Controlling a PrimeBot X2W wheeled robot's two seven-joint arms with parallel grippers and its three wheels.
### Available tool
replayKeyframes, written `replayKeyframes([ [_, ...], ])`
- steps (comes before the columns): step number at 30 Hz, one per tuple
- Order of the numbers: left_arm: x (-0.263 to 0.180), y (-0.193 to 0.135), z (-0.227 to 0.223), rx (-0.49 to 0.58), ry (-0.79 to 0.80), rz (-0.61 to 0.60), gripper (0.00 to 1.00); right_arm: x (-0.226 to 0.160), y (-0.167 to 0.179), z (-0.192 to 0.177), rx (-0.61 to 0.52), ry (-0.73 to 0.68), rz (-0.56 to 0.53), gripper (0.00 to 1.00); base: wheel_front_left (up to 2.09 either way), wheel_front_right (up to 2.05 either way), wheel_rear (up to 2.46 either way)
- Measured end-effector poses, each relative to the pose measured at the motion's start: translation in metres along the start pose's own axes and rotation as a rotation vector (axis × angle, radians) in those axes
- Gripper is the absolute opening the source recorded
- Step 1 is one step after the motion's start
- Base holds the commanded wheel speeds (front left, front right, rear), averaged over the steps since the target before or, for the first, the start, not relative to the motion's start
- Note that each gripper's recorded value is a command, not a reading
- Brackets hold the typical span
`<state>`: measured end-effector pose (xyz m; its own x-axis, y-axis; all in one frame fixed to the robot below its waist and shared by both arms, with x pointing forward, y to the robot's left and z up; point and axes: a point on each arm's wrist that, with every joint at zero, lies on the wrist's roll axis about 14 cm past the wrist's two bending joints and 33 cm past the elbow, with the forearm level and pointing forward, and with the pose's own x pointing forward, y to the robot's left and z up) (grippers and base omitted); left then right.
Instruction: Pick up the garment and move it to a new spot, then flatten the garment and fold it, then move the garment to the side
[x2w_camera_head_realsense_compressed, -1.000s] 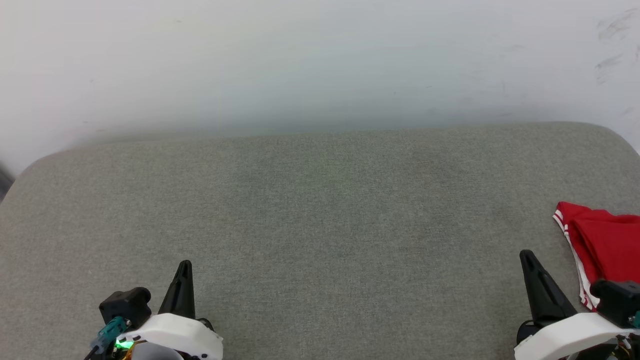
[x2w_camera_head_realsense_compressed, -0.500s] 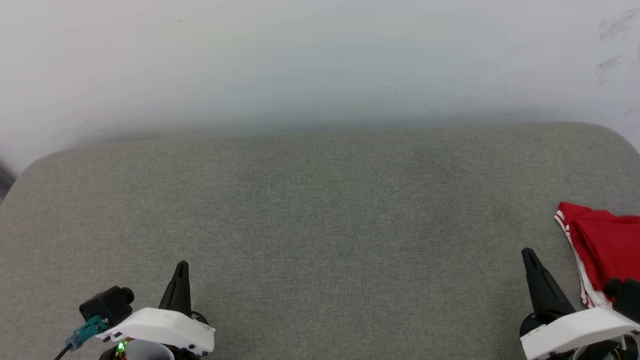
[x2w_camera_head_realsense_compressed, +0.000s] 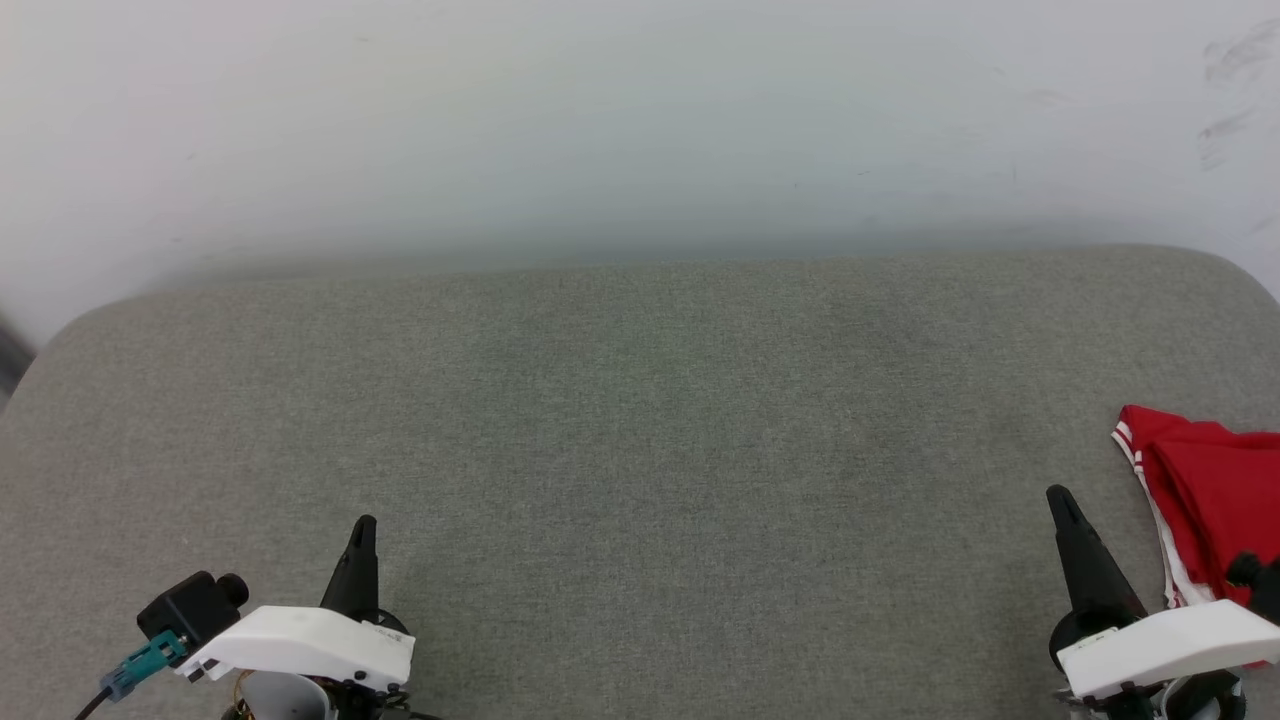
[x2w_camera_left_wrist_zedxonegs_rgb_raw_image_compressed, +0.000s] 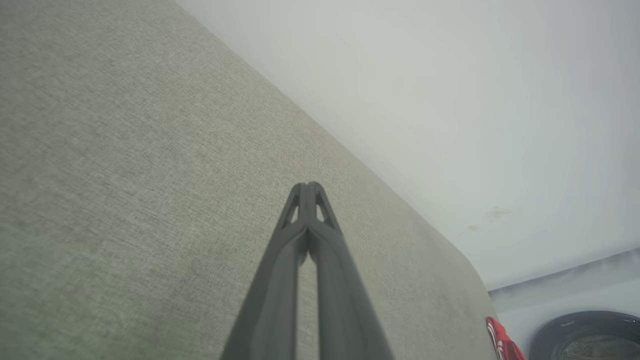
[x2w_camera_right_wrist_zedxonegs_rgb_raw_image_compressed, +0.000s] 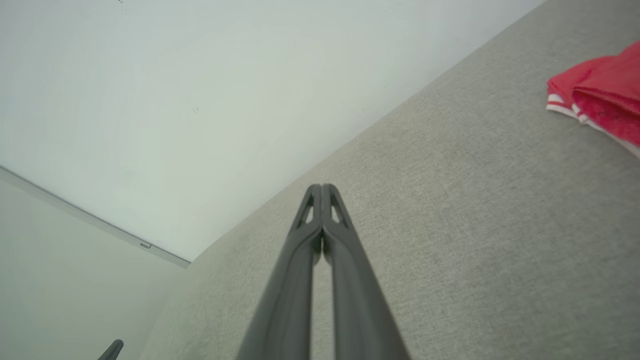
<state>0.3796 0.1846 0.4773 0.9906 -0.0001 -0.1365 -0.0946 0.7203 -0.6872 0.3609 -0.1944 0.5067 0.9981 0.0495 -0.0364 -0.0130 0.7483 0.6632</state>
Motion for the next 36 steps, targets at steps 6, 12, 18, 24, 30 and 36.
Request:
replayKeyframes([
  [6,0.001,0.001,0.002,-0.079,0.003,0.003,0.0,0.003,-0.001,0.0,0.082,-0.004,-0.003,0.0,0.0,0.0,0.0],
  [12,0.001,0.001,0.002,-0.155,0.007,-0.001,0.0,0.004,-0.002,0.0,0.159,-0.007,-0.005,0.0,0.0,0.0,0.0],
  [18,0.002,0.001,0.004,-0.227,0.007,-0.002,0.0,0.008,-0.002,0.001,0.231,-0.014,-0.003,0.0,0.0,0.0,0.0],
  [24,0.002,0.0,0.006,-0.293,0.005,-0.01,0.0,0.009,-0.003,0.001,0.3,-0.017,-0.006,0.0,0.0,0.0,0.0],
  [30,0.003,-0.001,0.009,-0.355,0.001,-0.019,0.0,0.012,-0.003,0.002,0.366,-0.022,-0.004,0.0,0.0,0.0,0.0],
  [36,0.004,-0.003,0.01,-0.416,-0.001,-0.03,0.0,0.013,-0.005,0.002,0.428,-0.027,-0.007,0.0,0.0,0.0,0.0],
])
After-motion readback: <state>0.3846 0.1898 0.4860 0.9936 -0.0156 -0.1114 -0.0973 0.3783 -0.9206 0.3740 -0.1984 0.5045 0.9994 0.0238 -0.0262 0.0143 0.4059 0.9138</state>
